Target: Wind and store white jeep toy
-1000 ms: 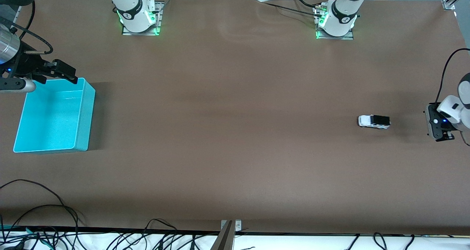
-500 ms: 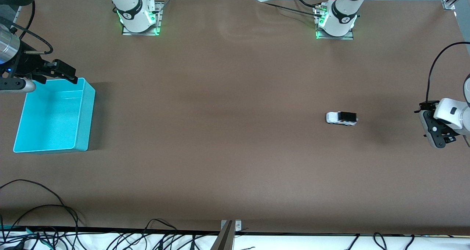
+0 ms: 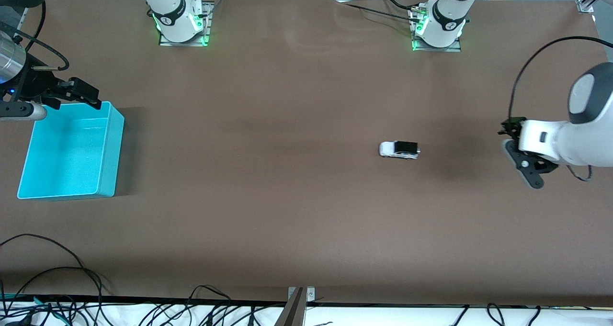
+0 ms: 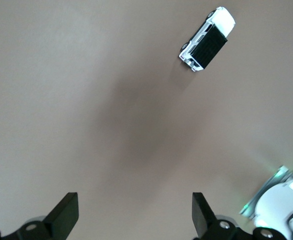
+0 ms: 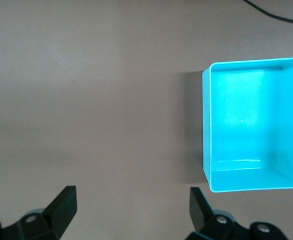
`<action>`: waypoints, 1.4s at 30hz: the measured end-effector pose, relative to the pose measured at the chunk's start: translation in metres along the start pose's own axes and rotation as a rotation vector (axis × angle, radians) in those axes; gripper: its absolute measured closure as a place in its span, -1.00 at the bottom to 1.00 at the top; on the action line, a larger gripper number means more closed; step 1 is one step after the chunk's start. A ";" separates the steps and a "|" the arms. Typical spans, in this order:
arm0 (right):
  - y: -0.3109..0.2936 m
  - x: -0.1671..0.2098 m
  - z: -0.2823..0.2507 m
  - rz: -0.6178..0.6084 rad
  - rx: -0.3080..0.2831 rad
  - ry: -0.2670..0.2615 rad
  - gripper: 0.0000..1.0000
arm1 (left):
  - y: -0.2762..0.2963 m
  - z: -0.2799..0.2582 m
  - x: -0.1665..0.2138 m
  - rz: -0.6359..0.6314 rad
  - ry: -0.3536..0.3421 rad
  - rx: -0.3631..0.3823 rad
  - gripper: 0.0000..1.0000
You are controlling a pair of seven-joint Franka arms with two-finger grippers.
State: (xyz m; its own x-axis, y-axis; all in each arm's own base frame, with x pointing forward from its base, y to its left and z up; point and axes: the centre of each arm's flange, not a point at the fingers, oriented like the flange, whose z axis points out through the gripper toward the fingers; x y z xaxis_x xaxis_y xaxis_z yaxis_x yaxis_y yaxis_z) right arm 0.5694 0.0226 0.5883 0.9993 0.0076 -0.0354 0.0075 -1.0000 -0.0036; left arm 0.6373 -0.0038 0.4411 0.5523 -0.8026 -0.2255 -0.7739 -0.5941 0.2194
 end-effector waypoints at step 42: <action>-0.094 0.006 0.038 -0.169 -0.006 -0.078 -1.00 | 0.115 -0.154 -0.081 -0.627 0.247 0.176 -1.00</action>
State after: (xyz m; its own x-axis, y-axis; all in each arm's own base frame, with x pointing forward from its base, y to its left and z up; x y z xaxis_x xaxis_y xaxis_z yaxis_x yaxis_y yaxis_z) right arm 0.5734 0.1165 0.5503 0.9781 0.1755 -0.1119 0.1754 -0.9844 -0.0102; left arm 0.5511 -0.0159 0.6306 0.9495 -0.3120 -0.0323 -0.3132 -0.9487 -0.0438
